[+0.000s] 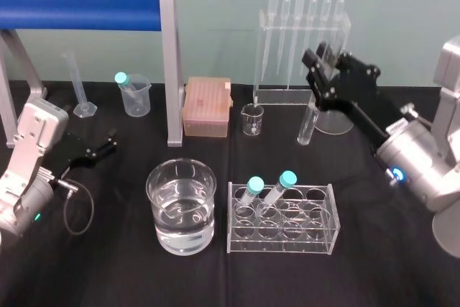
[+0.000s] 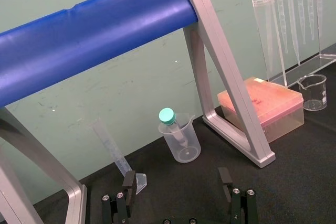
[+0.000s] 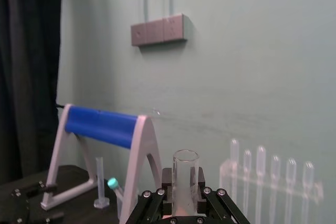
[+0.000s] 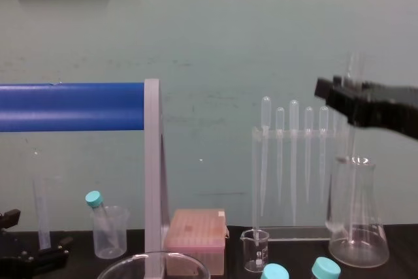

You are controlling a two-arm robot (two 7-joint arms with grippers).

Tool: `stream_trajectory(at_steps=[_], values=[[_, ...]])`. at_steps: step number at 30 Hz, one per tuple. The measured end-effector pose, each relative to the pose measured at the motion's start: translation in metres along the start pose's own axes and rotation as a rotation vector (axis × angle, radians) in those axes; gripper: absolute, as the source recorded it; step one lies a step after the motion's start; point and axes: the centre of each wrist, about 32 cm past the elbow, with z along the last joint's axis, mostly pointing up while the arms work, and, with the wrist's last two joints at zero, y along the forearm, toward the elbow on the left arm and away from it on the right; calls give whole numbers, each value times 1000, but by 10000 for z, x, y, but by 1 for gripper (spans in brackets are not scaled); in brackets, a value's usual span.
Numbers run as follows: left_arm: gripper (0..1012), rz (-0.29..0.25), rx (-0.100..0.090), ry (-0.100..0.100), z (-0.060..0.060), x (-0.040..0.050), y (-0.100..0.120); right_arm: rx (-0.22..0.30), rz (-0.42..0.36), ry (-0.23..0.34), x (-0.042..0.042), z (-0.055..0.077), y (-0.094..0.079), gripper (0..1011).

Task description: Hold the test tube with one hand and immerse one end into the beaker, then return it to the test tube rack.

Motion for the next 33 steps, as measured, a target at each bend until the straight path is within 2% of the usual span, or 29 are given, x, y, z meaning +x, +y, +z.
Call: stream_trajectory(at_steps=[6,9,13,16,22,33], values=[[1000,0,0,0,0,0,0,24,64,3,93,120,134,242],[1000,0,0,0,0,0,0,21,141,9,139,184,274,242],[1000,0,0,0,0,0,0,16,212,7,138,222,404,242],[1000,0,0,0,0,0,0,17,303,5,107,261,571,242],[1000,0,0,0,0,0,0,31,421,15,12,305,791,242],[1000,0,0,0,0,0,0,52,548,65,-157,338,923,242]])
